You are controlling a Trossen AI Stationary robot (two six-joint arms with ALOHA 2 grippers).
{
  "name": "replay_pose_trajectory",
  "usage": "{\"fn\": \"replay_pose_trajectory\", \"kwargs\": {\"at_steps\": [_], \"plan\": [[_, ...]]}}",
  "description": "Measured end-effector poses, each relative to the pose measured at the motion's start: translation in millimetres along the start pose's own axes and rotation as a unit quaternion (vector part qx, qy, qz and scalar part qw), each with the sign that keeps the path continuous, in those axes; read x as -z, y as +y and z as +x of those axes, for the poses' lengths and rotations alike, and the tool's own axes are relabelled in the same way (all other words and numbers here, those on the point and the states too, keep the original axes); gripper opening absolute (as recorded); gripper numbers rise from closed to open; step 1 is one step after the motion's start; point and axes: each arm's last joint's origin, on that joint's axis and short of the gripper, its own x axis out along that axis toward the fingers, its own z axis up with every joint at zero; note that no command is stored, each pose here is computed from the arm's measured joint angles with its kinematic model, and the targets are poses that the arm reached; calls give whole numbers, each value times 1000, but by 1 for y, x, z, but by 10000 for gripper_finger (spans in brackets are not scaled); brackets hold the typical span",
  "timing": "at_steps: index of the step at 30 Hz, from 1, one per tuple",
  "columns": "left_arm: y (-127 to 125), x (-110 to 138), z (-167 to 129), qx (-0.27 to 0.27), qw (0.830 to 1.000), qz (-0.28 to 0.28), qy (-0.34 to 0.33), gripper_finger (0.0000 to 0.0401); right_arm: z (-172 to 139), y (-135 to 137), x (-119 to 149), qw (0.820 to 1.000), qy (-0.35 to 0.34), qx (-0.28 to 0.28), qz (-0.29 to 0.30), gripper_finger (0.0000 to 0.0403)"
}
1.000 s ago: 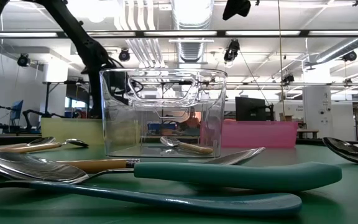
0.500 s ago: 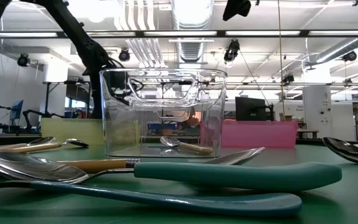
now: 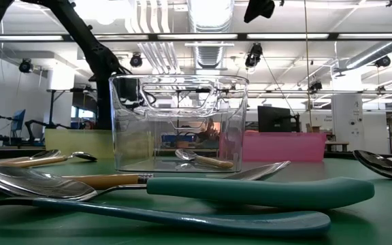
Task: Sort silverware by color (type)
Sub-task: Adjust the blue spoon, then put the right light blue spoon into the pink bin
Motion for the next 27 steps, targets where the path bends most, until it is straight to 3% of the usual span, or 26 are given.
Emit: {"fn": "replay_pose_trajectory", "kwargs": {"at_steps": [11, 16, 22, 27], "plan": [[-6, 11, -6, 16, 998, -35, 55, 0, 0, 0, 0, 1000, 0, 0, -3, 43], [-5, 10, -10, 11, 999, -28, 38, 0, 0, 0, 0, 1000, -1, 0, -15, 43], [-8, 5, -12, 58, 998, -19, -10, 0, 0, 0, -4, 1000, -18, 2, -20, 43], [-6, 3, -18, 43, 998, -26, -33, 0, 0, -1, -7, 999, -34, 4, -10, 43]]}}
